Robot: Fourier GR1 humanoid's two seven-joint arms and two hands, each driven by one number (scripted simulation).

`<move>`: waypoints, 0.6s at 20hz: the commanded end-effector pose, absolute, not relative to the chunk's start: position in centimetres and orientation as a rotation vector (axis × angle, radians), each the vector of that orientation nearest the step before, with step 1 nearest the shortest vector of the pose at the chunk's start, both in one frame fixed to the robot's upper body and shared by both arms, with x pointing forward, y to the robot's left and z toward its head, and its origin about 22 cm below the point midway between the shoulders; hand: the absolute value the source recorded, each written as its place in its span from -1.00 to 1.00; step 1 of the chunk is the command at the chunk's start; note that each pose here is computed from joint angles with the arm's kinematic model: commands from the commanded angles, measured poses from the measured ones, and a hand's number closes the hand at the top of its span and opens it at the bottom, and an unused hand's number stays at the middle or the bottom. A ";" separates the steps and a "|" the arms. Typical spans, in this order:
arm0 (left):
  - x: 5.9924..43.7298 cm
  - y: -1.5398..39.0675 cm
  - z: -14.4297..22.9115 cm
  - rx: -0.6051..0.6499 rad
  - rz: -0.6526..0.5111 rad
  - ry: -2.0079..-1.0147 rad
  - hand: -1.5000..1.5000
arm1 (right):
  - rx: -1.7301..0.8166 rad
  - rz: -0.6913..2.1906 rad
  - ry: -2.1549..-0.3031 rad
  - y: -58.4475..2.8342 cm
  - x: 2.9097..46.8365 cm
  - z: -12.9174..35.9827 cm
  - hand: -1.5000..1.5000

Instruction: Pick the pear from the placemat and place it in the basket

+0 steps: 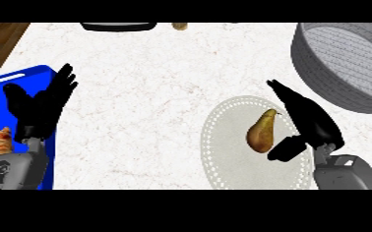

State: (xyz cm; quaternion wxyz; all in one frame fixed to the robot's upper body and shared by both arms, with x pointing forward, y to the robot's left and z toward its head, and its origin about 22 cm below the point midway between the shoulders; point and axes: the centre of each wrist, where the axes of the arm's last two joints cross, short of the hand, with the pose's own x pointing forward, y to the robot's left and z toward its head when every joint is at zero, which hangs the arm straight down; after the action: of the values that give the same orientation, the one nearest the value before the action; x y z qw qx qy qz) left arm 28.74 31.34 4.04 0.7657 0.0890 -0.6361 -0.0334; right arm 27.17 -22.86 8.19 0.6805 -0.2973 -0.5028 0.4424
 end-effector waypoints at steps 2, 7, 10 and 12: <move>27.3 32.1 5.3 0.186 -0.076 -1.365 0.00 | -0.617 1.011 -1.159 -22.2 25.6 7.2 -1.00; 28.6 32.5 4.0 0.195 -0.093 -1.378 0.00 | -0.614 1.047 -1.144 -22.8 25.4 5.7 -1.00; 27.8 32.0 2.9 0.203 -0.078 -1.392 0.00 | -0.694 1.039 -1.124 -22.6 25.9 6.8 -1.00; 29.7 32.8 3.6 0.202 -0.064 -1.398 0.00 | -0.702 1.038 -1.109 -21.2 26.4 6.2 -1.00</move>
State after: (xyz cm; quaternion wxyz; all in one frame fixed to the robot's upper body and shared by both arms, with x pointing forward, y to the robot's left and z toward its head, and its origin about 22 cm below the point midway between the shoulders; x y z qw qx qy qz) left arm 28.77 31.91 3.98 0.7638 0.0898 -0.6383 -0.0333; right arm 26.42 -22.17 6.18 0.6713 -0.2962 -0.5002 0.4598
